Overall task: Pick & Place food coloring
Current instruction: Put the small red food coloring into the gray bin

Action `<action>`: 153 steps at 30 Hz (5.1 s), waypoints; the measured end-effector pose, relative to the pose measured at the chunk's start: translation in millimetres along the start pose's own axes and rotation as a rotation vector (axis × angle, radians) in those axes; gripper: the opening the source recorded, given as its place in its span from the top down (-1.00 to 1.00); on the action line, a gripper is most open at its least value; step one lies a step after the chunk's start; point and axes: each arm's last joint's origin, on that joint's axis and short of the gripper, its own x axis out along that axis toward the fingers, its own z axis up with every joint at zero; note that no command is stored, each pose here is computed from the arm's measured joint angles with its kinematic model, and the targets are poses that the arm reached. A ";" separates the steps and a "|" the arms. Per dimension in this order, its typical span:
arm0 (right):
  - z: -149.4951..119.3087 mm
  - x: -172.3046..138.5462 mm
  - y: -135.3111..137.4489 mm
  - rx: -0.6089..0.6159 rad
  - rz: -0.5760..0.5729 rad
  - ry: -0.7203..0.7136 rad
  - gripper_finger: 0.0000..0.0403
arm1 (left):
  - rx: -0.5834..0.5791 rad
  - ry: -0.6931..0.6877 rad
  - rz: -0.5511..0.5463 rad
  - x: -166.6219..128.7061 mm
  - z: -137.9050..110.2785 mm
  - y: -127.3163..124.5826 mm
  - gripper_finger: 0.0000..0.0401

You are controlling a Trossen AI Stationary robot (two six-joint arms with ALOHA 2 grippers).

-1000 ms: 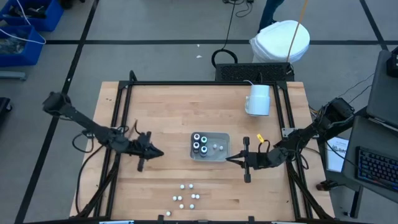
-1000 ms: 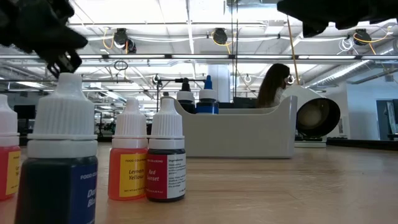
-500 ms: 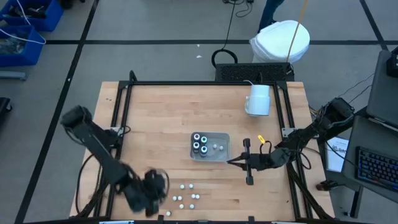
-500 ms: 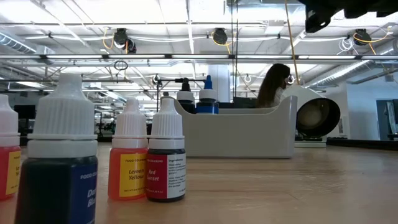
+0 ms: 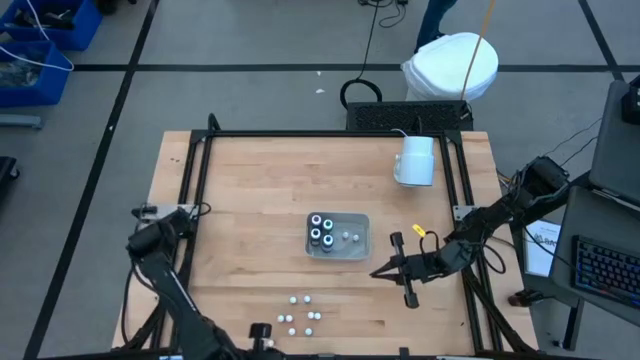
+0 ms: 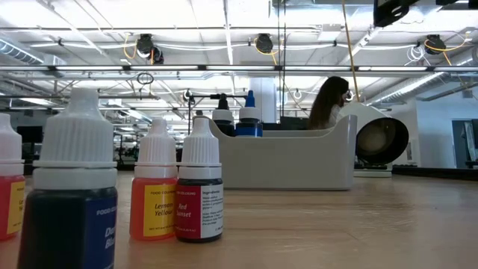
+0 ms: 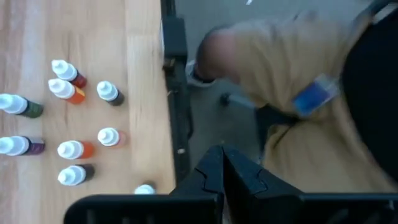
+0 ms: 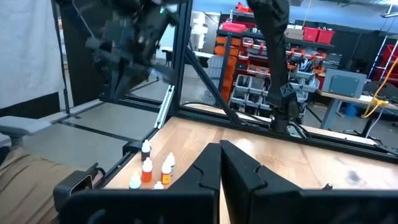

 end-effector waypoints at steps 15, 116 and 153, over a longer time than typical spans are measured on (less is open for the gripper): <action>-2.4 0.0 0.2 -0.015 0.001 0.023 1.00 | -0.115 0.052 0.061 19.7 10.9 22.0 0.44; -2.7 0.0 0.1 -0.014 0.001 0.026 1.00 | 0.029 0.296 0.057 58.0 -23.8 55.0 -0.17; -1.4 0.1 0.0 -0.032 0.000 0.013 1.00 | 0.076 0.242 0.105 71.8 -33.3 46.7 -0.17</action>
